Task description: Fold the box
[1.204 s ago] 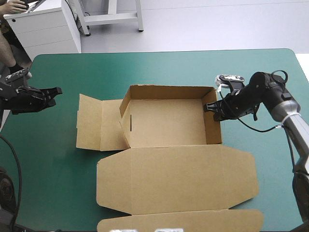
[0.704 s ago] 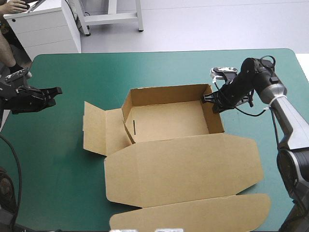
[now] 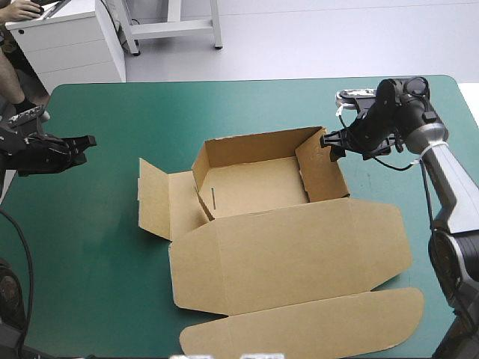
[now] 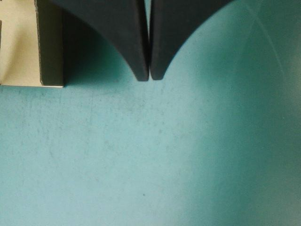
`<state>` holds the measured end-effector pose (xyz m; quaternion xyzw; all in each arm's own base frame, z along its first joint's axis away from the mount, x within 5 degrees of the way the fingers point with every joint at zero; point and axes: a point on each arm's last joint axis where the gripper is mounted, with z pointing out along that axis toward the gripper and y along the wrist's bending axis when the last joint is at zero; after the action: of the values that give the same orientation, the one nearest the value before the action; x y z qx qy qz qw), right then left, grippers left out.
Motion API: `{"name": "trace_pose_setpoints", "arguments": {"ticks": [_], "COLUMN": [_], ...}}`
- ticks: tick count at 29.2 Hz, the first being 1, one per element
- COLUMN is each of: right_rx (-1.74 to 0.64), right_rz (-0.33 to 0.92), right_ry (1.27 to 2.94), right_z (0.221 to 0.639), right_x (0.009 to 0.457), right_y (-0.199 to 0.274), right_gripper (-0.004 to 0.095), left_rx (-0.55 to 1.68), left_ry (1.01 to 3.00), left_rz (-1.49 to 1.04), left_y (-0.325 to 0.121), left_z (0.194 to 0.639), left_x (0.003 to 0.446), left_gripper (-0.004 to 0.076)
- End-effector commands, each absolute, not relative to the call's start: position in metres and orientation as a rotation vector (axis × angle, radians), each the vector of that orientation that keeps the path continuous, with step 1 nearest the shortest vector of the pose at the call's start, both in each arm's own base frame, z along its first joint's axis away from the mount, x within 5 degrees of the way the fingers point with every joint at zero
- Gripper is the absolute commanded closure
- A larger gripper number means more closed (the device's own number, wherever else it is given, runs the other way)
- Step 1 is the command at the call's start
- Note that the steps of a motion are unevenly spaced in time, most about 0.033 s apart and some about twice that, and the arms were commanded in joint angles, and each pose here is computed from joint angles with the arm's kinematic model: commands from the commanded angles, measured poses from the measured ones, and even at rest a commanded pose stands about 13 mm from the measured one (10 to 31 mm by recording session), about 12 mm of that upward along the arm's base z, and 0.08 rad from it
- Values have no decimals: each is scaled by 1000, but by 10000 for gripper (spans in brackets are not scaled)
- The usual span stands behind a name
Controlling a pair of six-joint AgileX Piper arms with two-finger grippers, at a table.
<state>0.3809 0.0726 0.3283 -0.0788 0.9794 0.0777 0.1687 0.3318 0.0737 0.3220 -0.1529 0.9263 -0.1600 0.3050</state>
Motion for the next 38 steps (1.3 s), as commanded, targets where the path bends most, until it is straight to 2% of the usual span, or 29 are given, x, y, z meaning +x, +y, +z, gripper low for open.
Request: {"name": "trace_pose_setpoints", "arguments": {"ticks": [1, 13, 24, 32, 35, 38], "right_rx": [-253, -312, -367, -368, -368, -367], "right_rz": [182, 160, 204, 207, 207, 211], "right_ry": [2699, 2716, 2824, 2860, 2860, 2860], "right_z": [363, 355, 311, 296, 296, 296], "right_x": [364, 366, 388, 394, 394, 394], "right_y": [80, 94, 104, 106, 106, 106], "right_gripper": [255, 255, 256, 256, 279, 388], "left_rx": [-393, -381, -364, -348, -349, -349], "left_ry": [2360, 2376, 2376, 2370, 2366, 2365], "left_rz": [-424, -425, -415, -404, -401, -400], "left_y": [71, 70, 71, 71, 71, 71], "left_z": [345, 344, 344, 345, 345, 345], "left_x": [327, 326, 326, 327, 327, 327], "left_gripper": [734, 734, 734, 734, 734, 734]}}
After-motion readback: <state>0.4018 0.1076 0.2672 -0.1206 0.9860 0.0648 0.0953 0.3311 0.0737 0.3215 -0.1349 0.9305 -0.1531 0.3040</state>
